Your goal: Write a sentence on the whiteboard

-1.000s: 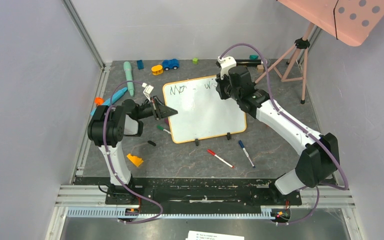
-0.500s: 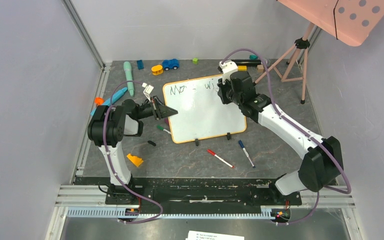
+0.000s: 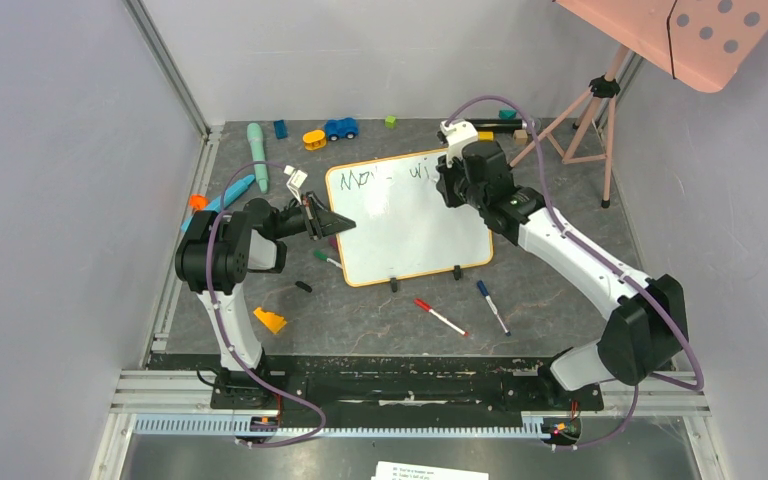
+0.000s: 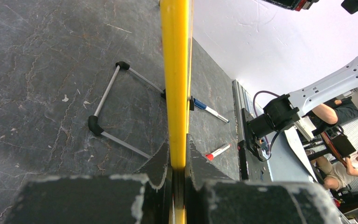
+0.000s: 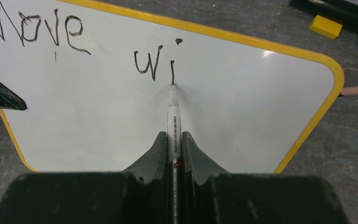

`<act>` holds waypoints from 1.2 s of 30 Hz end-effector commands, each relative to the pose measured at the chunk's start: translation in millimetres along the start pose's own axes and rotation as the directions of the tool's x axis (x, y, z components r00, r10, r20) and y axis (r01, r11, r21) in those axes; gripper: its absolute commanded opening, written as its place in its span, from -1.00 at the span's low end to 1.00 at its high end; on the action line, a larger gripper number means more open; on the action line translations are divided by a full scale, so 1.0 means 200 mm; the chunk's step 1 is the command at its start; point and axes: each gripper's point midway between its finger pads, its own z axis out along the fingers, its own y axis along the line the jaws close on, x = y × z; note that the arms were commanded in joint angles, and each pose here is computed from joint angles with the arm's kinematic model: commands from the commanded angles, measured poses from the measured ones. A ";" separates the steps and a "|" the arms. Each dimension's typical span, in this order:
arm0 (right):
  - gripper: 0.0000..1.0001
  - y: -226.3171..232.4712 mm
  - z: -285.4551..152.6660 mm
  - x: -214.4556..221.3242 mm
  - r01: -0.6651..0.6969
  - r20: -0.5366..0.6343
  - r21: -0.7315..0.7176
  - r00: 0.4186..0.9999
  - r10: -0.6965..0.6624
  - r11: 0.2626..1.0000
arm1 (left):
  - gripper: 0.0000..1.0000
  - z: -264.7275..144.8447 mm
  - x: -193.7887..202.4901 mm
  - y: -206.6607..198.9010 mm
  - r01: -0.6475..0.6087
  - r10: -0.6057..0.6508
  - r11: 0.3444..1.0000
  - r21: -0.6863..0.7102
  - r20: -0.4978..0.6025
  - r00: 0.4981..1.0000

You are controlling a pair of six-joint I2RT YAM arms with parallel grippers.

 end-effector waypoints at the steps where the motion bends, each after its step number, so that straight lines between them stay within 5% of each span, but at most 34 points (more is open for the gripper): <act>1: -1.00 -0.04 -0.11 -0.28 -0.025 0.141 0.008 0.990 0.023 1.000 | -0.96 0.00 -0.04 0.01 -0.181 0.180 0.984 0.007 0.023 0.983; 36: -1.00 -0.13 0.03 -0.15 -0.014 0.029 0.058 1.000 0.012 0.998 | -0.96 0.01 -0.04 0.01 -0.183 0.183 0.983 0.009 0.022 0.983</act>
